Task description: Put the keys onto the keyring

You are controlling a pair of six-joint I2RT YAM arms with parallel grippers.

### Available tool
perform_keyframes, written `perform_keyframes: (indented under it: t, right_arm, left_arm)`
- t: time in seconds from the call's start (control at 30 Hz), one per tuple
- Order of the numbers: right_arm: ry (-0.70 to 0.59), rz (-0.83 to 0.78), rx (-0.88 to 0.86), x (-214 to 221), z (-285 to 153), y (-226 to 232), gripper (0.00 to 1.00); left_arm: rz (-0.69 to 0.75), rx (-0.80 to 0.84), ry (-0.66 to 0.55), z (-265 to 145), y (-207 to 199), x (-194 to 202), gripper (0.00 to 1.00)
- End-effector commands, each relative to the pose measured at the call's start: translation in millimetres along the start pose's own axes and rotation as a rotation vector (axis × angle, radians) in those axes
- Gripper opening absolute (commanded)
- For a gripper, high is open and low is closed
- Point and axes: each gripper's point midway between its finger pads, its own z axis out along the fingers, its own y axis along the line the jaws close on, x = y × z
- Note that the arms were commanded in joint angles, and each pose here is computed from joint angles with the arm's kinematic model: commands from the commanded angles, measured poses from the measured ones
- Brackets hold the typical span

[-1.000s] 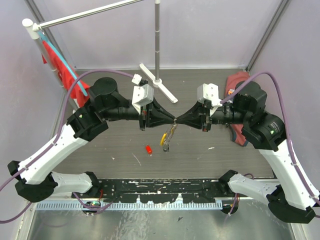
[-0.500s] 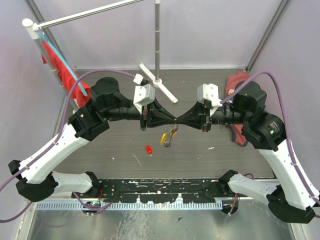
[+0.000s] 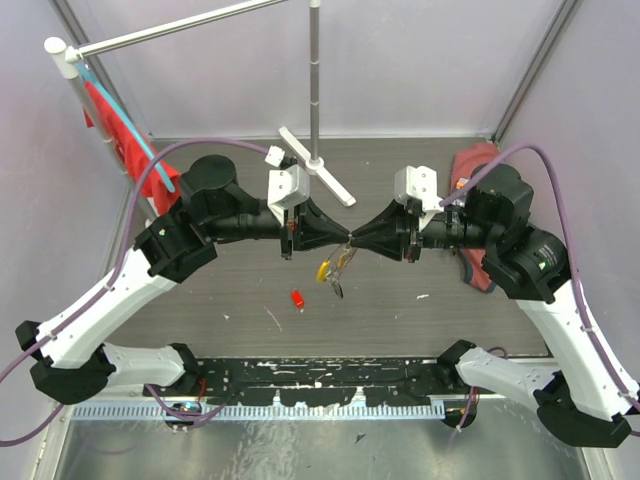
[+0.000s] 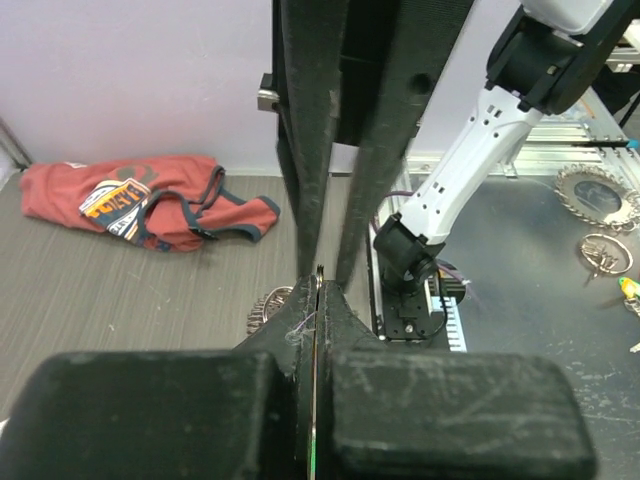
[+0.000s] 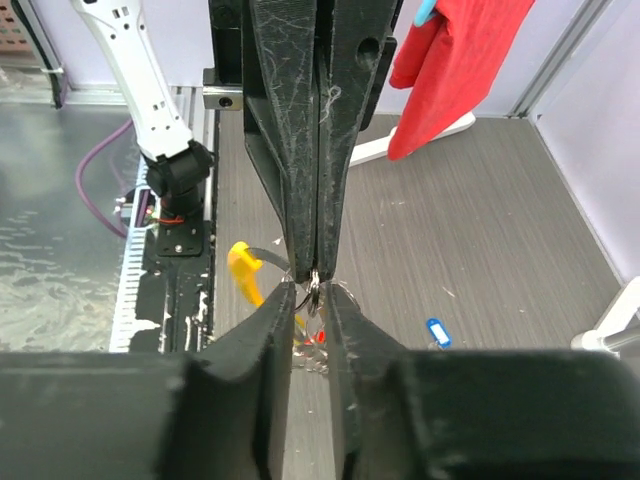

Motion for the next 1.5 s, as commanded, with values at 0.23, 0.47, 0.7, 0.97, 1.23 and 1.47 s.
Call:
perform_keyframes:
  t: [0.23,0.47,0.7,0.97,1.23,1.47]
  right_arm:
    - [-0.114,-0.079,0.143,-29,-23,-3,0.46]
    - [-0.092,-0.048,0.135,-17,-19,-3,0.32]
    - [-0.099,-0.054,0.12,-16,-13,-6,0.42]
    - [-0.122,-0.056,0.084,-20,-6,-6,0.4]
    - [-0.125,-0.037,0.029,-20,0,-1,0.33]
    - [-0.13,-0.026,0.011,-21,2,0,0.29]
  left_arm:
    - [0.002,-0.125,-0.057,-13,11,-10,0.0]
    - [0.021,-0.065,-0.118,-15,-3,-25,0.0]
    - [0.014,-0.053,-0.131,-14,-5,-28,0.0]
    - [0.006,-0.033,-0.131,-11,-6,-28,0.0]
    - [0.004,-0.031,-0.129,-10,-6,-28,0.0]
    - [0.004,-0.027,-0.128,-9,-5,-28,0.0]
